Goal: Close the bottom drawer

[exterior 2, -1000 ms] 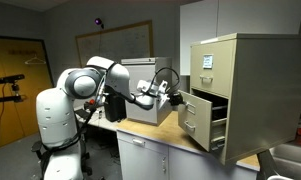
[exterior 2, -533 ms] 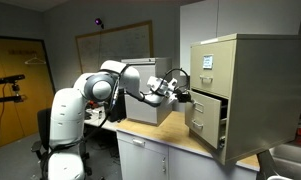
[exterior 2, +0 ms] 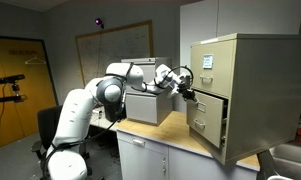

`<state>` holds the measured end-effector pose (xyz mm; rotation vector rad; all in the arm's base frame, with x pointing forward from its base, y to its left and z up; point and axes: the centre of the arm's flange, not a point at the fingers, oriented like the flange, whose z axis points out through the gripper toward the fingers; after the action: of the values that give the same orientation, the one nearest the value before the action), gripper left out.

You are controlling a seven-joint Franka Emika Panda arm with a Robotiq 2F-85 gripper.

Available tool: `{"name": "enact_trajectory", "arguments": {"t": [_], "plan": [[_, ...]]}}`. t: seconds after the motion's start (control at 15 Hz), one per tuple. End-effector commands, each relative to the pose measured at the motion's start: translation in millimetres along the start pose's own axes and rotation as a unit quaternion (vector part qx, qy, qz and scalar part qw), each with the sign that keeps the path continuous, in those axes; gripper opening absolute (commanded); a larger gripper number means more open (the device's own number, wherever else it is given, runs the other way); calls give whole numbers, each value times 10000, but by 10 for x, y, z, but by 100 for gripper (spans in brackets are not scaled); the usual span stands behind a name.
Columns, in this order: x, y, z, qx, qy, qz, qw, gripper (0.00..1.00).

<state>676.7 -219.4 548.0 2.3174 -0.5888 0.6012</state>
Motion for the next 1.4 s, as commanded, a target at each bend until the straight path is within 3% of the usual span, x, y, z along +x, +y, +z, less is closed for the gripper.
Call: {"name": "enact_trajectory", "arguments": {"t": [0.0,0.2,0.4,0.47,0.6,0.8,0.93,1.0,1.13,1.33], "plan": [[626,399,382,-419,-628,404,9963,0],[719,732,584,-274,-708,283,9967,0],[817,890,663,445,-678,-249,9964,0],[857,952,695,651,-716,-483,9941,26],[751,594,993,1145,-742,-752,9878,31],[359,396,834,1741,-797,-905,9773,53],[292,381,838,1606,-552,-1016,9802,69],[314,386,885,1477,-483,-1016,9826,30],[441,433,977,1268,-248,-920,9873,34],[727,472,1193,1057,29,-708,9919,13]]}}
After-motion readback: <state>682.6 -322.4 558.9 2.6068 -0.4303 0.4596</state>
